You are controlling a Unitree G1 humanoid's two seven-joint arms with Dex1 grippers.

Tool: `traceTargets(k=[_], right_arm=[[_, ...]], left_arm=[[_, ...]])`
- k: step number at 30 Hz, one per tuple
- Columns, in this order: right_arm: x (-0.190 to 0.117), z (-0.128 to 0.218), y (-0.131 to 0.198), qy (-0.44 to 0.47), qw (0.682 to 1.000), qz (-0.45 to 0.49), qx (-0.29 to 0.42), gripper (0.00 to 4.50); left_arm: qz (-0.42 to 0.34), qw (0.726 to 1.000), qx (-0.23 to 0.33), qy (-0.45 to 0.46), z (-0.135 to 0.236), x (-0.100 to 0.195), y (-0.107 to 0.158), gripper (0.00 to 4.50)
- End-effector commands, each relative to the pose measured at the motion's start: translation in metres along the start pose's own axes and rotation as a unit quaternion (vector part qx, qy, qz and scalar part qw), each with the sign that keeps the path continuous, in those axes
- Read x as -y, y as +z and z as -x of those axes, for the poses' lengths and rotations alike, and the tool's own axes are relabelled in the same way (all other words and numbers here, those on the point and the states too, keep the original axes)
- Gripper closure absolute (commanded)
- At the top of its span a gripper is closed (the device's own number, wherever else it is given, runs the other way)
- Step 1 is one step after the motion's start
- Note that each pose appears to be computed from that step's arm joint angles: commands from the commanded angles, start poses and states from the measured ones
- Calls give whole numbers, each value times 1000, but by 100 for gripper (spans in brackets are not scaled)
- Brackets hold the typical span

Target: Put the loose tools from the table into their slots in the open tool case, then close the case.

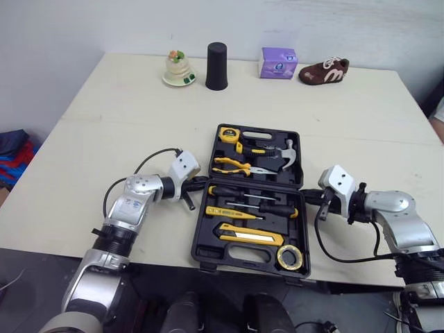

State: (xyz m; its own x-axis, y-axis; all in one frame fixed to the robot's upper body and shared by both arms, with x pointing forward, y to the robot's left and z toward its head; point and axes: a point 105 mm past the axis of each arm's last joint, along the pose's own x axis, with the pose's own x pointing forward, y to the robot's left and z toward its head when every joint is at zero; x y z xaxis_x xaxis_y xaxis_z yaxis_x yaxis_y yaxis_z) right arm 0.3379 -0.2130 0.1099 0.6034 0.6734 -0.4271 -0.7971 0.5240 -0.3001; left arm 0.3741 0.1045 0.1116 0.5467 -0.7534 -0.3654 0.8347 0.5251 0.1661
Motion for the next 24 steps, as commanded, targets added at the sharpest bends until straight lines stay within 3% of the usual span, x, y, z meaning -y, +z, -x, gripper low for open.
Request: traceTargets(k=[1, 2, 6, 7, 9, 11, 13, 14, 17, 20, 24], right_arm=[[7, 6, 7, -12, 1000, 4, 8, 450], [8, 7, 7, -15, 1000, -2, 8, 450], [29, 42, 13, -62, 997, -38, 9, 340], [32, 49, 15, -68, 996, -49, 7, 273], [36, 60, 12, -81, 991, -99, -30, 214], [34, 71, 7, -78, 982, -142, -102, 123], [32, 74, 14, -75, 975, -174, -115, 23], [35, 73, 26, -83, 967, -222, -92, 1], [32, 64, 51, -75, 941, -315, -94, 0], [34, 56, 68, -82, 927, -355, -86, 0], [40, 44, 81, -99, 920, -368, -93, 0]], left_arm=[[3, 1000, 10, 16, 6, -7, 8, 444], [6, 1000, 13, 20, 7, -9, 8, 444], [11, 996, 47, 74, 43, -35, 14, 345], [7, 994, 56, 90, 51, -42, 16, 283], [18, 993, 51, 104, 59, -51, 19, 227], [59, 994, 18, 89, 62, -53, 17, 143], [68, 994, -7, 83, 64, -54, 19, 49], [84, 995, 6, 60, 61, -50, 30, 17], [138, 990, 15, 24, 49, -47, 64, 4], [170, 985, -32, 23, 40, -47, 67, 4], [192, 980, -44, 28, 22, -46, 81, 4]])
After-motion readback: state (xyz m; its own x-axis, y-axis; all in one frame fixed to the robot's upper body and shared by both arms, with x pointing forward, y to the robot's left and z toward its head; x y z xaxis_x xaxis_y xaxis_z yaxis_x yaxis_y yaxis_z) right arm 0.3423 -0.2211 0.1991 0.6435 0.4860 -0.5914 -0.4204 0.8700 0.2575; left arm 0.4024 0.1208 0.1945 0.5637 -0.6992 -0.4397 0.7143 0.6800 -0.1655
